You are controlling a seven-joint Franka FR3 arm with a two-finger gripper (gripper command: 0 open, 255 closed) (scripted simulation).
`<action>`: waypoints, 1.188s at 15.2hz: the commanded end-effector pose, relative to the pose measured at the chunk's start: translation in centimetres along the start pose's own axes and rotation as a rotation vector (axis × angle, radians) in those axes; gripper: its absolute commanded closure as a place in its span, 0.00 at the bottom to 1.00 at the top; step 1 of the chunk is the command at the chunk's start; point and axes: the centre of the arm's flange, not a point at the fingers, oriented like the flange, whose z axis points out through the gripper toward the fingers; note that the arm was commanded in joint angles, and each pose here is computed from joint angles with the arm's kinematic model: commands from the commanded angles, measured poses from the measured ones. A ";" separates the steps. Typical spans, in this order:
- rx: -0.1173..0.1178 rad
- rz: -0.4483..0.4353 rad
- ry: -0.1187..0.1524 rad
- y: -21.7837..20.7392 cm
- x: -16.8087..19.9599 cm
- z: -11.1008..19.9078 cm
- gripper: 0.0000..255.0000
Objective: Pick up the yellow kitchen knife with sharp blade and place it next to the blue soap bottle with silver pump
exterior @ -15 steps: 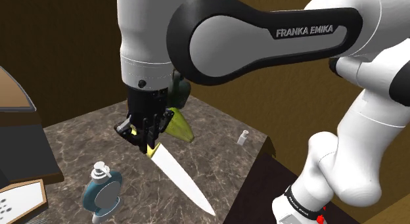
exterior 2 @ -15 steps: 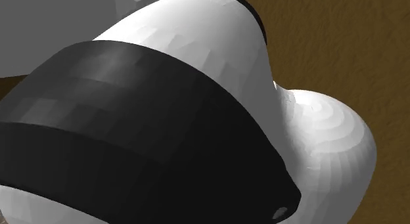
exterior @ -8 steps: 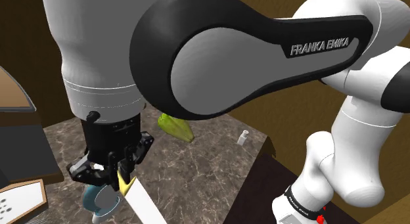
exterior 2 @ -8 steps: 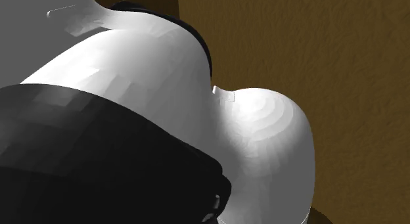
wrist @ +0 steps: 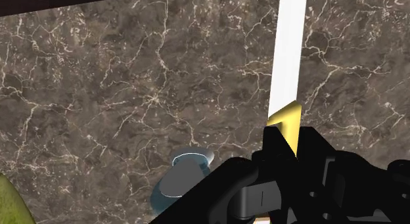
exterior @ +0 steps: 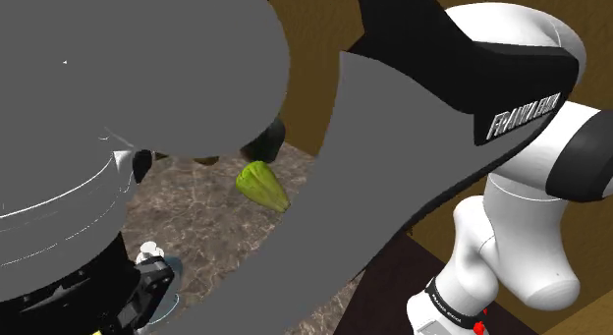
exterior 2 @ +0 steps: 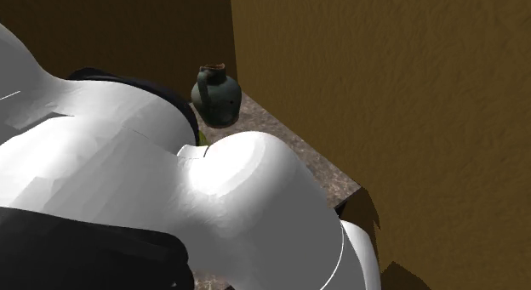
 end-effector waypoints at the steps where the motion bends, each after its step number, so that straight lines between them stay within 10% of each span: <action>1: -0.001 0.003 0.000 -1.9 -0.7 0.7 1.00; 18: -0.001 0.003 0.000 -1.8 -0.5 9.7 1.00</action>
